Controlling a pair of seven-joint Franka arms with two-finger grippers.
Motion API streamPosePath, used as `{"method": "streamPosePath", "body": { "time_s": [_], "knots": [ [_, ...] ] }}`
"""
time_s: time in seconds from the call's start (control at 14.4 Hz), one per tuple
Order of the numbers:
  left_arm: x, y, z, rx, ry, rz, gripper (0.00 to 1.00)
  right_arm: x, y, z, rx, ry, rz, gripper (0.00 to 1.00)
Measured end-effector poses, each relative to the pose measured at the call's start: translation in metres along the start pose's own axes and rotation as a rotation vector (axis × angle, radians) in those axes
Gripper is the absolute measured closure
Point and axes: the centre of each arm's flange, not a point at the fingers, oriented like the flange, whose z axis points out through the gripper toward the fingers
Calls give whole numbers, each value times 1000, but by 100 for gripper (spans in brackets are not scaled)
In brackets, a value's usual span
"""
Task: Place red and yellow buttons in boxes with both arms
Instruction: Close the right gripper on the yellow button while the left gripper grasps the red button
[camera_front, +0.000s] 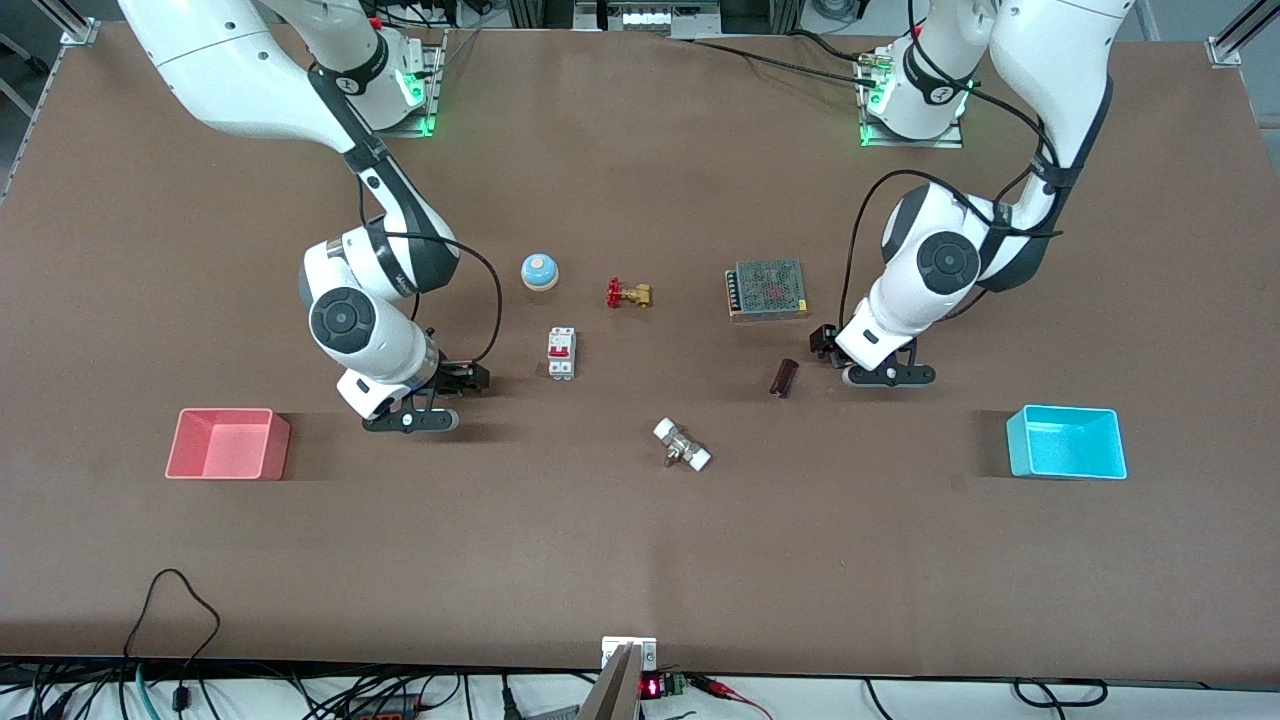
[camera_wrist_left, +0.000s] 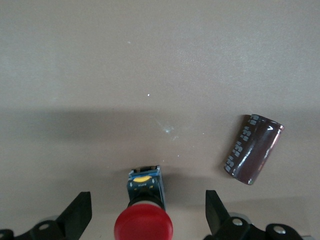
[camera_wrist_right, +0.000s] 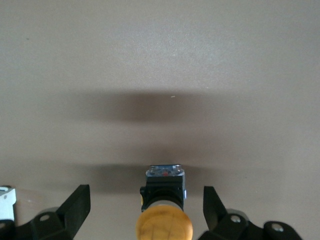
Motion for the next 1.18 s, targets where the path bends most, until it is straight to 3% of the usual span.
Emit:
{"method": "streamPosePath", "body": {
  "time_s": [0.35, 0.49, 0.63, 0.9, 1.18],
  "knots": [
    [-3, -1, 13, -3, -4, -4, 4, -11, -2, 11, -10, -37, -9, 0],
    [-3, -1, 13, -3, -5, -5, 21, -14, -4, 11, -12, -47, -14, 0],
    [-4, -2, 14, -2, -7, -6, 26, -14, -4, 11, -13, -50, -14, 0],
    [-4, -3, 15, -1, -8, -11, 66, -12, 1, 10, -13, -50, -7, 1],
    [3, -7, 4, 0, 1, -22, 65, -10, 6, 8, -12, -45, 3, 1]
  ]
}}
